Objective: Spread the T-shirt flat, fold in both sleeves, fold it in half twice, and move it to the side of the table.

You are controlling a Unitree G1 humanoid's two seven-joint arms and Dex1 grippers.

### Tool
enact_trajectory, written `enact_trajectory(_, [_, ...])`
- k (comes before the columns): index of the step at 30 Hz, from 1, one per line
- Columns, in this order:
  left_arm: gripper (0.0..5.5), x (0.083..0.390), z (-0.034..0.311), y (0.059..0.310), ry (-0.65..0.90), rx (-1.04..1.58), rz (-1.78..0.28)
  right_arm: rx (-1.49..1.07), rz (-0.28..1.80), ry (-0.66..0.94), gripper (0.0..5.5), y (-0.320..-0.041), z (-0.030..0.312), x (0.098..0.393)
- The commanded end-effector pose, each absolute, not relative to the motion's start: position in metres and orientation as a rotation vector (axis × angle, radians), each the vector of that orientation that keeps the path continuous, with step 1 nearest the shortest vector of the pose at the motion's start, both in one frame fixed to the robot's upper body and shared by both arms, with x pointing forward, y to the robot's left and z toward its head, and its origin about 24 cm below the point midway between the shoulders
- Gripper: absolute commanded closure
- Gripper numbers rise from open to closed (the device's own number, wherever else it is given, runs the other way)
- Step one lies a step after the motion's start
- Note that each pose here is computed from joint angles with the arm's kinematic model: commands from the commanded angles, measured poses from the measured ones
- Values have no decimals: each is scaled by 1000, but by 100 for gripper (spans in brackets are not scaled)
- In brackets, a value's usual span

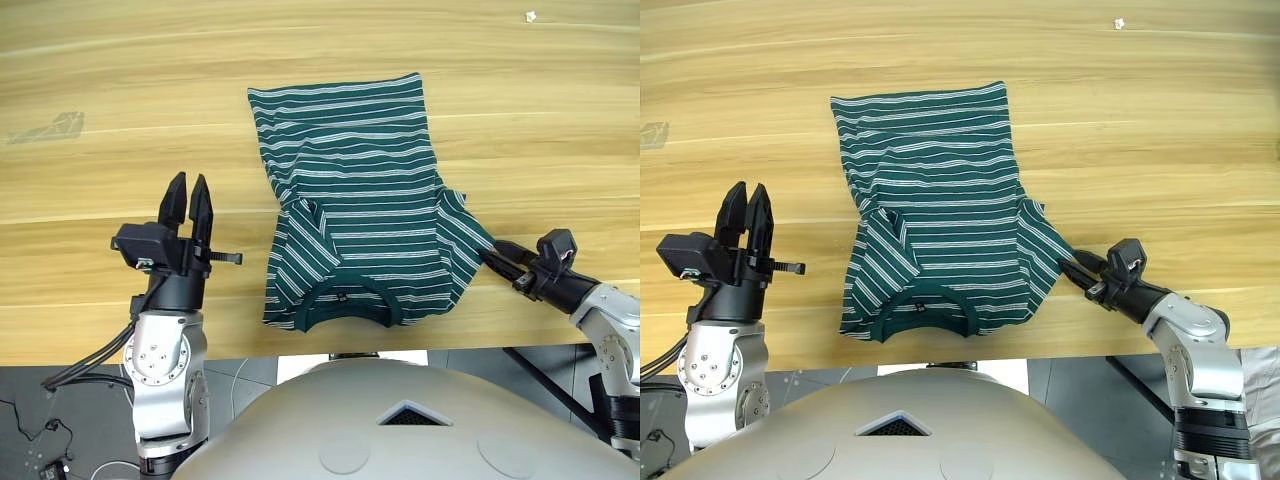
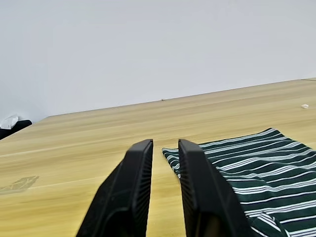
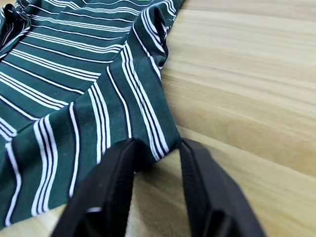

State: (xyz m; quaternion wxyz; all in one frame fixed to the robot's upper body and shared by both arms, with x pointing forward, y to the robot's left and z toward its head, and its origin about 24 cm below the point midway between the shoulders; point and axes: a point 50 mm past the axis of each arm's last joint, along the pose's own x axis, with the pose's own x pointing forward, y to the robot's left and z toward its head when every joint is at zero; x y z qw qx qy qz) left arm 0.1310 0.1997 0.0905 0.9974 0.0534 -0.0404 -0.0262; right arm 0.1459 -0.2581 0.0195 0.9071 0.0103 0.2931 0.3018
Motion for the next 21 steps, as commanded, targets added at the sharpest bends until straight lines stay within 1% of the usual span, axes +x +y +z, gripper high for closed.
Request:
enact_trajectory(1, [454,132,85,198,-61,115,-61,12,626,637,462,-260,16,143])
enact_trajectory(2, [454,133,84,197,-59,113,-63,10,623,633,483,-260,16,144])
enact_trajectory(3, [454,133,83,197,-56,111,-64,10,621,630,488,-261,16,144])
enact_trajectory(5, [454,133,80,196,-49,103,-64,4,611,610,532,-264,19,147])
enact_trajectory(7, [454,134,77,194,-42,100,-70,12,628,573,546,-263,25,151])
enact_trajectory(9, [454,135,76,193,-40,103,-74,31,667,540,546,-258,32,153])
enact_trajectory(15, [454,138,73,193,-41,112,-78,82,836,443,546,-232,53,153])
enact_trajectory(18, [454,138,71,190,-34,107,-93,70,882,421,546,-221,57,156])
enact_trajectory(21, [454,140,70,188,-32,108,-109,84,960,406,546,-200,55,156])
